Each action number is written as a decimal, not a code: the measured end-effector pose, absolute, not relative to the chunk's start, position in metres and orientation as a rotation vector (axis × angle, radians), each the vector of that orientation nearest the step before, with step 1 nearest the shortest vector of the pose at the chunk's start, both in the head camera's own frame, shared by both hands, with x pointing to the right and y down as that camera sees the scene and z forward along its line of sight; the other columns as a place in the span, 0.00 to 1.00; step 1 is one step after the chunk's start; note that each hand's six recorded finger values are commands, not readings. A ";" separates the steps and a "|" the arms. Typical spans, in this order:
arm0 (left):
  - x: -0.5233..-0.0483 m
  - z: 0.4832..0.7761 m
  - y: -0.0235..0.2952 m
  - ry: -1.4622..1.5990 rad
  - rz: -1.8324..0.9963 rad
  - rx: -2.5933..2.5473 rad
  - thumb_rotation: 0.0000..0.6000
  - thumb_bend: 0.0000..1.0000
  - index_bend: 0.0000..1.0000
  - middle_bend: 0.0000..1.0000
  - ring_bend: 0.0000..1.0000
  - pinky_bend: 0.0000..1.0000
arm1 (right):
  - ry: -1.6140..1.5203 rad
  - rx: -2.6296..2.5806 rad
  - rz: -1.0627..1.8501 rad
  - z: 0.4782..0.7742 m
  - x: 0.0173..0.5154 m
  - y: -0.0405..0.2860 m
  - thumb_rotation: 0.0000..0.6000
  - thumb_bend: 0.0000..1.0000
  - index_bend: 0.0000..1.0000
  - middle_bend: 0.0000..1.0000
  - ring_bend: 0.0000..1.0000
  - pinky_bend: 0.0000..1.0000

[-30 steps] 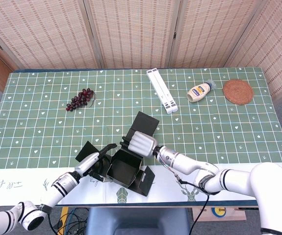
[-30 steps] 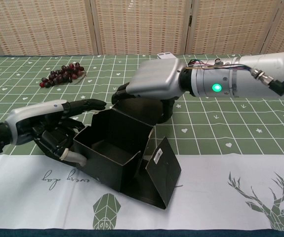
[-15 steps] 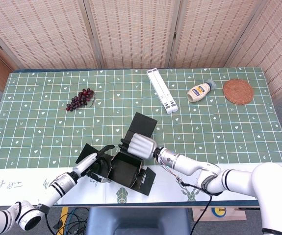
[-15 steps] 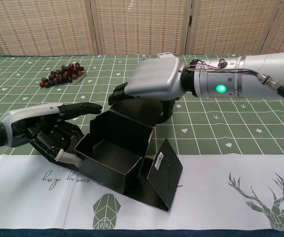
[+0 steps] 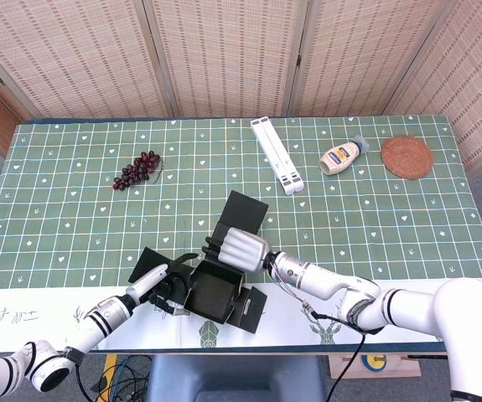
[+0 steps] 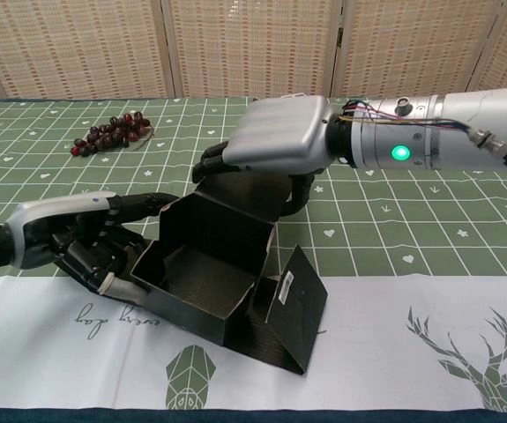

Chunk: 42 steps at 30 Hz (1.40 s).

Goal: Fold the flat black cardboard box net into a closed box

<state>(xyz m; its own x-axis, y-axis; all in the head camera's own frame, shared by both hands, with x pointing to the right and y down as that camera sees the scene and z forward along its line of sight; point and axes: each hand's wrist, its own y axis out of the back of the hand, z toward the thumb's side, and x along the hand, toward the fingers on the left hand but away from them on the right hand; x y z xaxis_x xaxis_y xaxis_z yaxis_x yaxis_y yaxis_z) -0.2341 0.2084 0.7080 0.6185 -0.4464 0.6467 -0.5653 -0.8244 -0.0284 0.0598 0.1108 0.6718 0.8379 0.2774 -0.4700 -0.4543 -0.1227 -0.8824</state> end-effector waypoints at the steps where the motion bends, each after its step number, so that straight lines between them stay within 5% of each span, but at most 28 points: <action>1: -0.233 0.709 0.208 -0.839 0.990 2.658 1.00 0.11 0.05 0.07 0.47 0.71 | 0.149 -1.569 0.624 0.672 0.060 0.111 1.00 0.32 0.18 0.36 0.84 0.86; 23: -0.229 0.713 0.207 -0.795 0.948 2.531 1.00 0.11 0.14 0.15 0.50 0.71 | 0.165 -1.514 0.537 0.671 0.043 0.111 1.00 0.32 0.18 0.36 0.84 0.86; 27: -0.229 0.713 0.207 -0.794 0.938 2.515 1.00 0.11 0.19 0.19 0.51 0.71 | 0.166 -1.511 0.537 0.673 0.041 0.112 1.00 0.32 0.16 0.30 0.83 0.86; 32: -0.227 0.714 0.208 -0.789 0.929 2.500 1.00 0.11 0.20 0.19 0.52 0.72 | 0.156 -1.510 0.543 0.674 0.038 0.112 1.00 0.32 0.00 0.21 0.83 0.86; 42: -0.228 0.716 0.207 -0.805 0.937 2.484 1.00 0.11 0.22 0.21 0.53 0.74 | 0.110 -1.523 0.562 0.671 0.038 0.112 1.00 0.26 0.00 0.05 0.83 0.86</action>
<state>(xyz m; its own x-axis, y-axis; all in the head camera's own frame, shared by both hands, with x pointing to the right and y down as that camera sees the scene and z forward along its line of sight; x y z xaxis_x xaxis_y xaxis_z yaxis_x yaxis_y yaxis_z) -0.2282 0.2074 0.7160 0.6170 -0.3809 0.6887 -0.6235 -0.7705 0.1324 0.0380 0.1116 0.6713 0.8692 0.2781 -0.4089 -0.4116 -0.0511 -0.9099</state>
